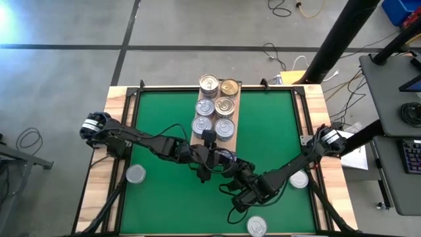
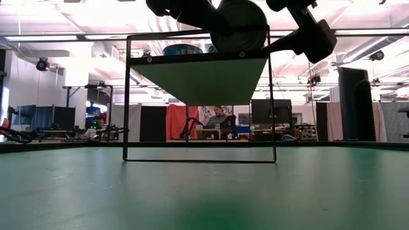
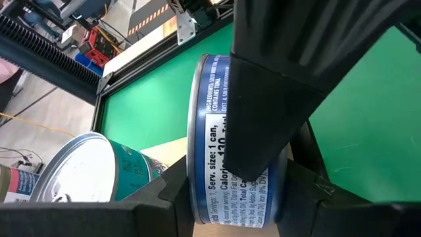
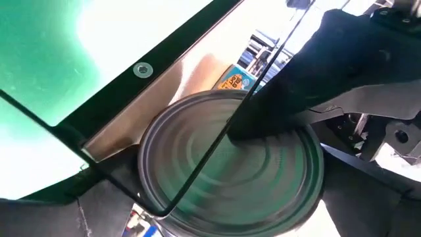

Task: Stack canned seafood by type on shelf
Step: Put the blue tuna can on the shelf

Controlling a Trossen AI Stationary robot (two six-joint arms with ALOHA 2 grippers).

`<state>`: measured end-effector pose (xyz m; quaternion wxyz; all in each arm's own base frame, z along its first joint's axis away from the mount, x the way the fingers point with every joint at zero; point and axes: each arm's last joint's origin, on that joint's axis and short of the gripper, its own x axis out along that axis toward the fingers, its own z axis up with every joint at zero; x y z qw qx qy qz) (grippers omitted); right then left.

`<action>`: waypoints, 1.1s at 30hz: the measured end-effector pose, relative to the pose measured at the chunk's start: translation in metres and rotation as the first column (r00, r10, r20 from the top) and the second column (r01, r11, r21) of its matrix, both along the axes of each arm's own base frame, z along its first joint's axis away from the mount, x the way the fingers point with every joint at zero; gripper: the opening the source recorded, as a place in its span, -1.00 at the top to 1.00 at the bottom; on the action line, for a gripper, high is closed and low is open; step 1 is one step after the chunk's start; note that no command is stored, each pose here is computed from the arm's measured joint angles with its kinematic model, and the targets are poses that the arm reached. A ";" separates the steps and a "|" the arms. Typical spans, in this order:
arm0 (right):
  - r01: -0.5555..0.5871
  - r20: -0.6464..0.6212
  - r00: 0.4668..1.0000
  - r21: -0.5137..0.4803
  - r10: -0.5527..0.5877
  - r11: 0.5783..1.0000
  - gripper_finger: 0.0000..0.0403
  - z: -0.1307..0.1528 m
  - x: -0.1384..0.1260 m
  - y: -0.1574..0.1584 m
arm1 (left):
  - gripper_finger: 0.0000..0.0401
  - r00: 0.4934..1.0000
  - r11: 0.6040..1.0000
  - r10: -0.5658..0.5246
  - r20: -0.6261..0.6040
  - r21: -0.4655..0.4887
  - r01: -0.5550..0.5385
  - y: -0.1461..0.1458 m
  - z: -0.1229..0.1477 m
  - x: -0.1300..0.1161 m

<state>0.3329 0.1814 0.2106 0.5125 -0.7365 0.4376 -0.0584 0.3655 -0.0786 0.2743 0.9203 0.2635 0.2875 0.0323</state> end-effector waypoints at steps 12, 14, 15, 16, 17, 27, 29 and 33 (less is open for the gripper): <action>-0.037 -0.044 0.998 -0.026 0.036 0.999 -0.98 0.001 -0.001 0.002 | 0.34 1.000 1.000 0.008 -0.005 0.023 -0.008 0.000 0.000 0.000; -0.085 -0.132 0.989 -0.095 0.072 0.992 -0.98 0.000 -0.002 0.002 | 0.34 1.000 0.999 0.009 -0.008 0.033 -0.009 0.000 0.000 -0.001; -0.109 -0.174 0.981 -0.123 0.087 0.986 -0.98 -0.001 -0.002 0.002 | 0.34 1.000 0.999 0.013 -0.011 0.038 -0.012 0.000 -0.001 -0.001; -0.132 -0.214 0.972 -0.150 0.098 0.980 -0.99 -0.002 -0.002 0.001 | 0.34 1.000 0.999 0.016 -0.013 0.041 -0.015 0.000 -0.001 -0.001; -0.148 -0.242 0.964 -0.162 0.106 0.976 -0.99 -0.002 -0.003 0.001 | 0.34 1.000 0.999 0.018 -0.014 0.043 -0.018 0.001 -0.002 -0.001; -0.165 -0.266 0.959 -0.243 0.098 0.956 -0.99 -0.009 0.000 0.002 | 0.34 0.999 0.998 0.029 -0.016 0.049 -0.028 0.002 -0.002 -0.001; -0.168 -0.265 0.959 -0.242 0.101 0.956 -0.99 -0.010 0.001 0.003 | 0.34 0.999 0.998 0.029 -0.017 0.049 -0.029 0.002 -0.002 -0.001; -0.161 -0.257 0.962 -0.244 0.096 0.956 -0.99 -0.012 0.001 0.003 | 0.34 0.999 0.998 0.029 -0.016 0.048 -0.029 0.002 -0.002 -0.001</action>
